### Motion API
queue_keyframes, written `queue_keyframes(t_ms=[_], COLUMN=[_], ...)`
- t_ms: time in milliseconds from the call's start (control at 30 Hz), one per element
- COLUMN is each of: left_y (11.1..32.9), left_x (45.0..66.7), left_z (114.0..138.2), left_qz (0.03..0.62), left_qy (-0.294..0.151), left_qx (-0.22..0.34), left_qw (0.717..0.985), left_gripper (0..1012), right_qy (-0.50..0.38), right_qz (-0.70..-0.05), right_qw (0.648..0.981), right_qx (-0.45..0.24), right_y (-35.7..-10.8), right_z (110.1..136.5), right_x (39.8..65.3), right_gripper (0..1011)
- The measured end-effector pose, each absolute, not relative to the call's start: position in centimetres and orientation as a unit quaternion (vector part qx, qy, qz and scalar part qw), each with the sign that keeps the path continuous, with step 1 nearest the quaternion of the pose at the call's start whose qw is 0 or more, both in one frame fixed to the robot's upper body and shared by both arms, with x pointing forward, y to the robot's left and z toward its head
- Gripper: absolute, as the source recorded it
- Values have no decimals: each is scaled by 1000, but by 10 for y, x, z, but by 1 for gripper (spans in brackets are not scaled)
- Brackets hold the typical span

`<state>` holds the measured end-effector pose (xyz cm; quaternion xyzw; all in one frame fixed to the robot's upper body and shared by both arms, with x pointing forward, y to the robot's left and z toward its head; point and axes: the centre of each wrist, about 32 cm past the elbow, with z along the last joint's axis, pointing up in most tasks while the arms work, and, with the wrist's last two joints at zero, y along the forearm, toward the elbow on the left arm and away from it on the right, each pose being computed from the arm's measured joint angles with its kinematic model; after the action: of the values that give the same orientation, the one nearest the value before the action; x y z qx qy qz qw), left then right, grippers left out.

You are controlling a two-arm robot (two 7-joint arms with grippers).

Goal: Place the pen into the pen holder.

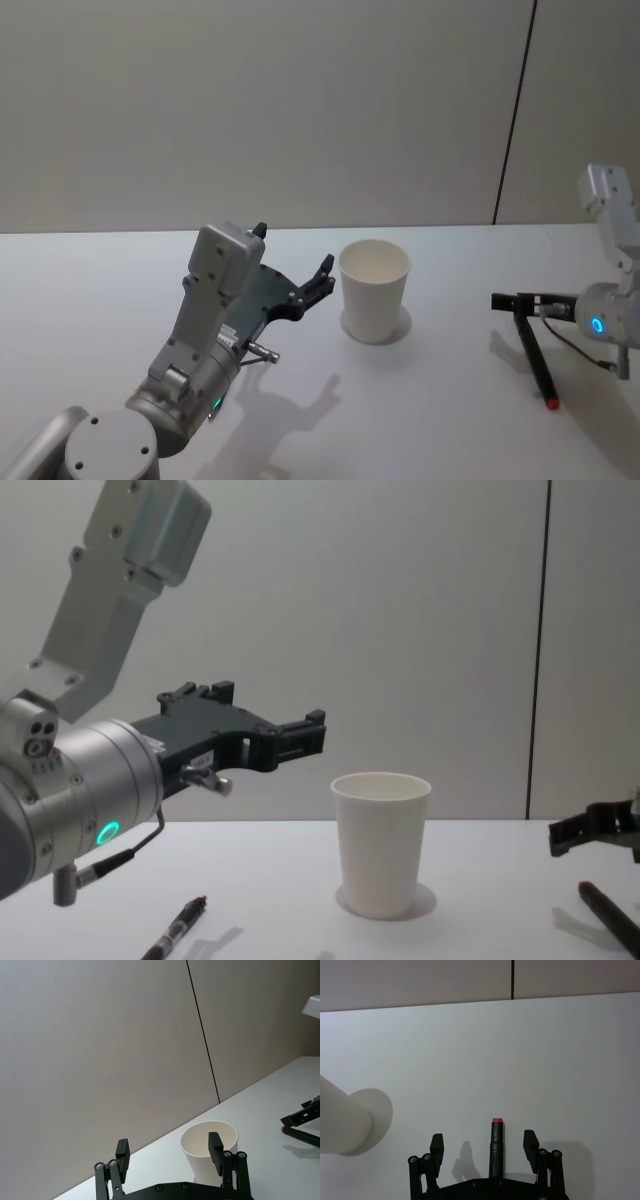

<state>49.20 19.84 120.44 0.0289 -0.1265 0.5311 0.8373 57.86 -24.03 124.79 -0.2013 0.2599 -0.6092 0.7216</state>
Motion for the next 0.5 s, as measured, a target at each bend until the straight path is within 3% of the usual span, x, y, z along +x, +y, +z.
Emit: queue_keyframes(t_ms=[500], left_y=[198], left_x=[492], left_z=[1204], left_qz=[531], left_qy=[-126], left_qx=[29], left_qw=[837], left_gripper=[1000], right_qy=[273], right_qz=[-604], right_qw=[717], right_qx=[-215], right_y=[-236], right_z=[1239], right_x=[595], right_gripper=[1002])
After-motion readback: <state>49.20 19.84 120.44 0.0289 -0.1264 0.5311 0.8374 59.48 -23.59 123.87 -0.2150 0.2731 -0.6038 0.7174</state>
